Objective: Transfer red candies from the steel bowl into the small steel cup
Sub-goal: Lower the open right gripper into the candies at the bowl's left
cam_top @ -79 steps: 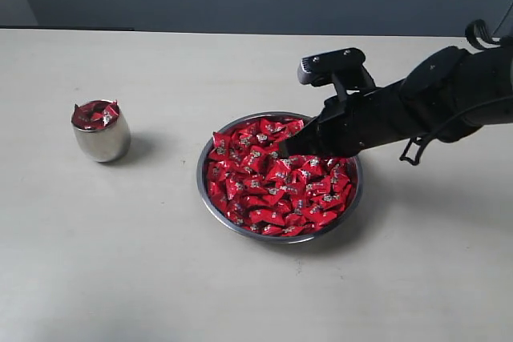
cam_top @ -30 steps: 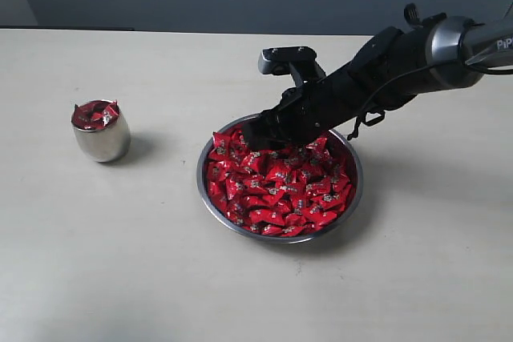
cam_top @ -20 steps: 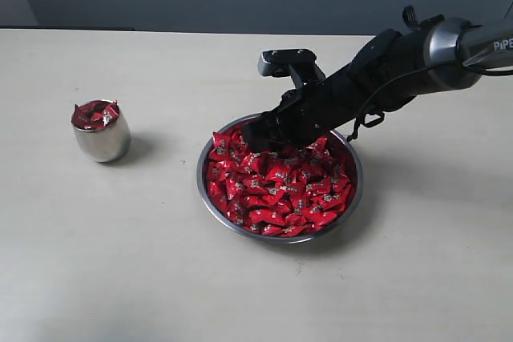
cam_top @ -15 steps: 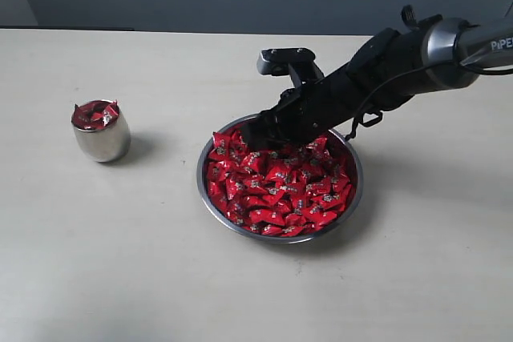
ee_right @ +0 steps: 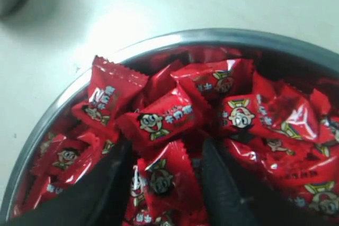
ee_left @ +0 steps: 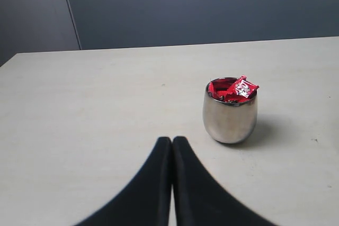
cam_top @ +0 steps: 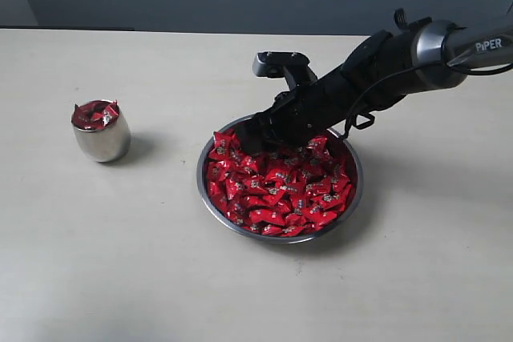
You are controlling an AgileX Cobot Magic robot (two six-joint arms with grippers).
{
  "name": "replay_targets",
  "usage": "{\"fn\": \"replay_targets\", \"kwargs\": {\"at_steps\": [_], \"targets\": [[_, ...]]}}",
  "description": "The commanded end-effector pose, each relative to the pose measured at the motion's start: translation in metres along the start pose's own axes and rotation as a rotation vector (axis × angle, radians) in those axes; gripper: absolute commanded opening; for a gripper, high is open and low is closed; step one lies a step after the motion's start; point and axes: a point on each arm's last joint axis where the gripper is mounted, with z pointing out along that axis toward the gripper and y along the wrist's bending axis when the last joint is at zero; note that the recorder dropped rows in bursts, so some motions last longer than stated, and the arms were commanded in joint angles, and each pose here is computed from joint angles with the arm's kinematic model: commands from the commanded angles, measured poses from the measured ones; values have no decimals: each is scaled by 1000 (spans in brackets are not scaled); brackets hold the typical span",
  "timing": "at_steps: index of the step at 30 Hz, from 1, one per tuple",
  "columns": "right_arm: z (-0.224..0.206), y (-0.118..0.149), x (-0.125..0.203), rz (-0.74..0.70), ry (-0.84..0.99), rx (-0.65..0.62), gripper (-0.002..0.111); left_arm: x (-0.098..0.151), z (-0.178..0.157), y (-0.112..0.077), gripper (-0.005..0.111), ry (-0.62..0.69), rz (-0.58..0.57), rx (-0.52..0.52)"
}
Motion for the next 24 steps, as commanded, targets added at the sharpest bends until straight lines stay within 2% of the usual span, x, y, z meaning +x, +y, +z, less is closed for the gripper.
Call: {"fn": "replay_targets", "kwargs": {"at_steps": [1, 24], "targets": [[-1, 1, -1, 4, 3, -16, 42, 1, 0, 0, 0, -2, -3, 0], [2, 2, 6, -25, 69, -42, 42, 1, 0, 0, 0, -2, -3, 0]]}}
